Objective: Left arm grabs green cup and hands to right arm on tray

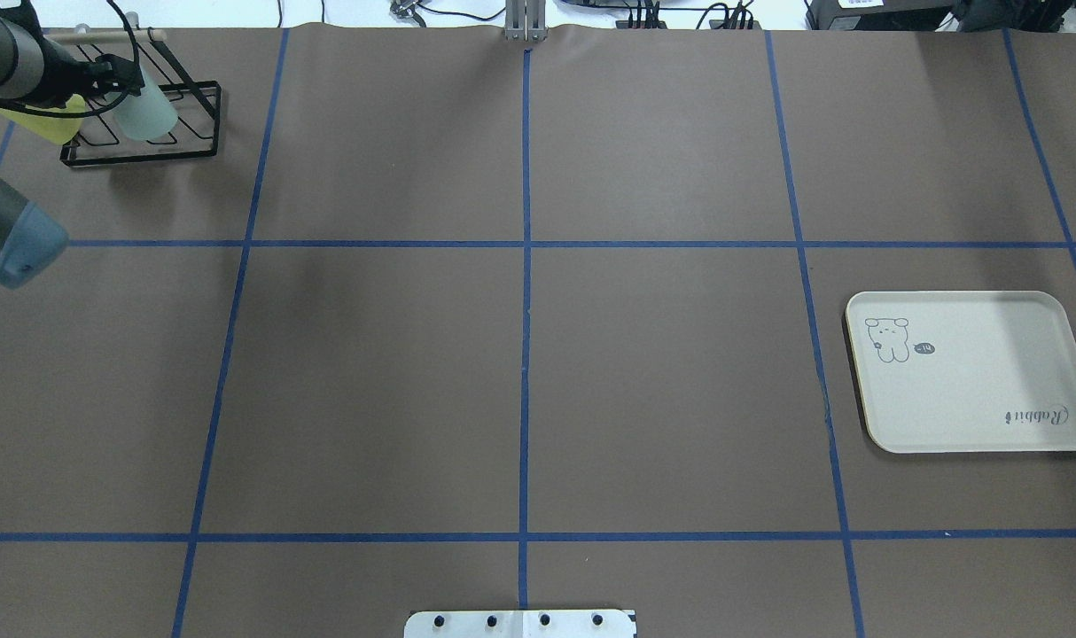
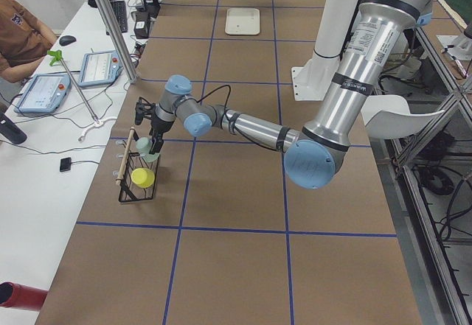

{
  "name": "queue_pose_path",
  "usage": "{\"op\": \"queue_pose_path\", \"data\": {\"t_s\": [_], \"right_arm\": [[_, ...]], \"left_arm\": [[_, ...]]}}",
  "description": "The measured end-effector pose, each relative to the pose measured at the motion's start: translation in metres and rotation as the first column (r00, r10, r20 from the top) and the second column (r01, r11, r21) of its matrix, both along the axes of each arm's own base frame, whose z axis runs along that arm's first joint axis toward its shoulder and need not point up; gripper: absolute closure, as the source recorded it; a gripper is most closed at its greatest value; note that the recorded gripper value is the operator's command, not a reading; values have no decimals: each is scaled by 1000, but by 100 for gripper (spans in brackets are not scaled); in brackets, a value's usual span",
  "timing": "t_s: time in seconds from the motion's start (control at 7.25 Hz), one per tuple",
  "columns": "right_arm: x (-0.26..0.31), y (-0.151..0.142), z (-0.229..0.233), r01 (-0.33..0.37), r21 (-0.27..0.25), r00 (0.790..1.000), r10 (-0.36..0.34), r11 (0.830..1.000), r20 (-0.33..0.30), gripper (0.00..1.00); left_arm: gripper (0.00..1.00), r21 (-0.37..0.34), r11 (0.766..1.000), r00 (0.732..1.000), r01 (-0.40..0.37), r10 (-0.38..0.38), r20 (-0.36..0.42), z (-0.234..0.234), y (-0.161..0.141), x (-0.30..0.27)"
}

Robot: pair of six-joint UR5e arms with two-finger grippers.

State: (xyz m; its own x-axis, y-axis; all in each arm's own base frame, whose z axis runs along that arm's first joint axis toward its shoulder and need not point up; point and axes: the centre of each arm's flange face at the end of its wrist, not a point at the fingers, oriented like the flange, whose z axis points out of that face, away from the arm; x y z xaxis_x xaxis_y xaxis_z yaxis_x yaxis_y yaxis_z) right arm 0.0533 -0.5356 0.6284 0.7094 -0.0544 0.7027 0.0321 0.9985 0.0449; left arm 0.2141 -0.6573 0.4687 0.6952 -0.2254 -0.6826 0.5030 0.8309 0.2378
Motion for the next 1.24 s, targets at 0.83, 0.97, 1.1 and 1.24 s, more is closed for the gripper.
{"op": "queue_pose_path", "data": {"t_s": [0.83,0.97,1.1,1.24], "right_arm": [[0,0,0,1,0,1000,-1,1000,0,0],[0,0,0,1,0,1000,-1,1000,0,0],[0,0,0,1,0,1000,-1,1000,0,0],[0,0,0,1,0,1000,-1,1000,0,0]], "left_arm": [[0,-7,1000,1000,0,0,-13,0,-6,35],[0,-10,1000,1000,1,-1,-8,4,-7,37],[1,-8,1000,1000,0,0,-5,11,-8,38],[1,-4,1000,1000,-1,1,-4,17,-10,39]]}}
